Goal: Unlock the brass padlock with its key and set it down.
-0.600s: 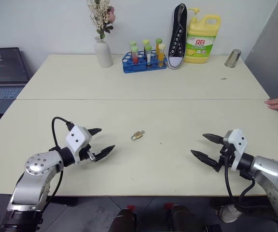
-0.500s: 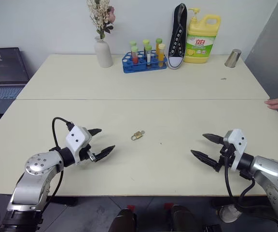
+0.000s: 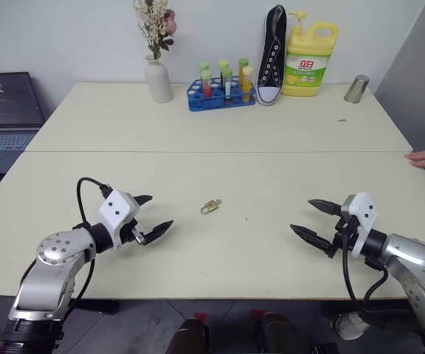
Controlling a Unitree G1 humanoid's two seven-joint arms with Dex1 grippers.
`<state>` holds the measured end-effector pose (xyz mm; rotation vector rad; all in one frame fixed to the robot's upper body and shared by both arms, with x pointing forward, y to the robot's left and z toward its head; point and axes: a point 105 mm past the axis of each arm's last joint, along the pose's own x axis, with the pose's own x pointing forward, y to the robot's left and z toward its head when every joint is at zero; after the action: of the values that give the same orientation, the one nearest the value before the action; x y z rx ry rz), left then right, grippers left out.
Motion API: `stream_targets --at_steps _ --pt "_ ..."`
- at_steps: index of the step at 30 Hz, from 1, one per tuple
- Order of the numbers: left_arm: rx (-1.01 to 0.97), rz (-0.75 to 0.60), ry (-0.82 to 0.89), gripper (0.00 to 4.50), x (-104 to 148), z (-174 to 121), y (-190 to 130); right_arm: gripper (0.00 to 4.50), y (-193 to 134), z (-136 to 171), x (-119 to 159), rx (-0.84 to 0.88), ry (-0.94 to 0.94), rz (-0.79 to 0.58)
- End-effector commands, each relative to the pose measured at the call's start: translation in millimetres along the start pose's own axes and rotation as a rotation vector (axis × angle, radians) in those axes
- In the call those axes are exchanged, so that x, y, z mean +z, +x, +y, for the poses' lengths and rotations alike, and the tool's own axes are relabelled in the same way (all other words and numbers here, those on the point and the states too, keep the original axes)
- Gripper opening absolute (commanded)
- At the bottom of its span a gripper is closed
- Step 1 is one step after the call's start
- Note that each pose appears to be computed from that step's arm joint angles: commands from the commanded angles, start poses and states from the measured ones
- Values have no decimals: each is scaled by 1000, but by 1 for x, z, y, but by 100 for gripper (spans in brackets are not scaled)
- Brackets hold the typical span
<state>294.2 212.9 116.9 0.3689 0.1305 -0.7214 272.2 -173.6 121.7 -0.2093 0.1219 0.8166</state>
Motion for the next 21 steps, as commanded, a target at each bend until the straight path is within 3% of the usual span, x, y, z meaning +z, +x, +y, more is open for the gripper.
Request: stream_targets --at_steps 1,10,21 --pt "-24 -66 -2 450 17 2 -1 445 1 -9 13 -59 -51 -44" --pt "-141 -66 19 450 30 -25 34 445 -3 15 21 39 -17 -41" --pt "-218 41 38 450 8 -39 85 445 3 36 29 67 -33 37"
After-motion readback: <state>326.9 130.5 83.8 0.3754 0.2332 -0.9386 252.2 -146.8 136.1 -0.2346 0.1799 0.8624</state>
